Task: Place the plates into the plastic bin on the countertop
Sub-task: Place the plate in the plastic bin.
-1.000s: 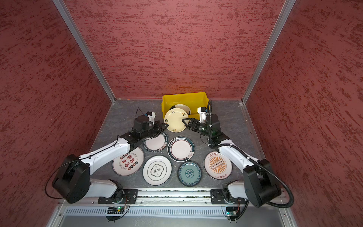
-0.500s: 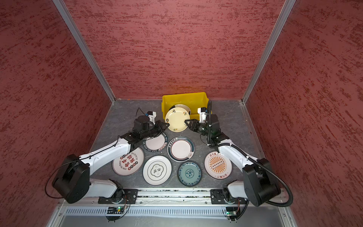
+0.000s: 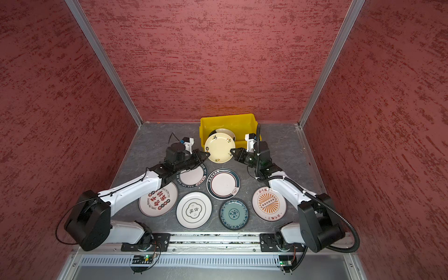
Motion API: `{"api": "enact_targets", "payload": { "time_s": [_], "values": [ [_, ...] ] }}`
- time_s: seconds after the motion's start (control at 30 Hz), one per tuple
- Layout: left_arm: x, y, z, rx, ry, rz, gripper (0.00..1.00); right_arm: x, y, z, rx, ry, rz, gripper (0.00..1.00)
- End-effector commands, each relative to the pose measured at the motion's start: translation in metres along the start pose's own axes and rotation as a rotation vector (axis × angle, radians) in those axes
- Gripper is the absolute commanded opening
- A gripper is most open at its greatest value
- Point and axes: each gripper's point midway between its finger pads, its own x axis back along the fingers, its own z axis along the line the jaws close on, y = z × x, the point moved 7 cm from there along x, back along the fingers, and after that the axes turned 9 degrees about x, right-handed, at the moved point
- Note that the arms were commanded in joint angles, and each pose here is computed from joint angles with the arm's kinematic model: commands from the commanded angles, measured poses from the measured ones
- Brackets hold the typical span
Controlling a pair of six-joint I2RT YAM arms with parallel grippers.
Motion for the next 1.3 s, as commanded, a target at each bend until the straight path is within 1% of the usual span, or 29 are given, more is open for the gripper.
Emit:
{"api": "enact_targets", "payload": {
  "time_s": [0.0,0.03,0.1,0.2,0.27,0.4,0.47,0.5,0.53,0.57,0.63,0.8,1.0,1.07,1.1,1.27],
  "values": [
    [0.008,0.003,-0.014,-0.018,-0.047,-0.029,0.26,0.001,0.004,0.008,-0.003,0.031,-0.023,0.0],
    [0.009,0.003,-0.014,-0.027,-0.047,-0.034,0.36,0.001,0.003,0.007,-0.007,0.024,-0.023,0.0],
    [0.012,0.003,-0.014,-0.044,-0.048,-0.044,0.52,0.001,0.003,0.005,-0.013,0.012,-0.022,0.0],
    [0.019,0.004,-0.014,-0.061,-0.044,-0.074,0.69,0.001,0.002,0.003,-0.018,-0.005,-0.021,0.0],
    [0.025,0.006,-0.014,-0.074,-0.038,-0.097,0.76,0.002,0.002,0.003,-0.02,-0.015,-0.024,0.0],
    [0.038,0.01,-0.014,-0.099,-0.023,-0.138,0.85,0.001,0.005,0.001,-0.013,-0.05,-0.03,0.0],
    [0.047,0.013,-0.013,-0.11,-0.007,-0.166,0.92,0.001,0.009,-0.001,0.001,-0.075,-0.03,0.0],
    [0.051,0.014,-0.012,-0.113,0.0,-0.179,0.93,0.0,0.012,0.001,0.011,-0.084,-0.034,0.0],
    [0.056,0.015,-0.011,-0.119,0.01,-0.196,0.98,0.0,0.015,0.002,0.026,-0.096,-0.039,0.0],
    [0.061,0.017,-0.009,-0.12,0.02,-0.215,0.99,0.0,0.019,0.003,0.044,-0.11,-0.045,0.0],
    [0.07,0.019,-0.007,-0.124,0.028,-0.242,0.99,-0.001,0.028,0.004,0.079,-0.145,-0.059,0.0],
    [0.089,0.027,0.002,-0.114,0.043,-0.29,0.99,-0.009,0.058,0.004,0.189,-0.287,-0.086,0.0],
    [0.108,0.032,0.009,-0.104,0.058,-0.33,0.99,-0.042,0.096,-0.002,0.31,-0.407,-0.084,0.0],
    [0.11,0.033,0.011,-0.104,0.061,-0.335,0.99,-0.057,0.109,-0.008,0.341,-0.468,-0.057,0.0],
    [0.111,0.032,0.011,-0.106,0.06,-0.334,0.99,-0.065,0.112,-0.013,0.353,-0.495,-0.031,0.0],
    [0.114,0.031,0.016,-0.098,0.078,-0.334,0.99,-0.096,0.125,-0.029,0.389,-0.572,0.009,0.0]
  ]
}}
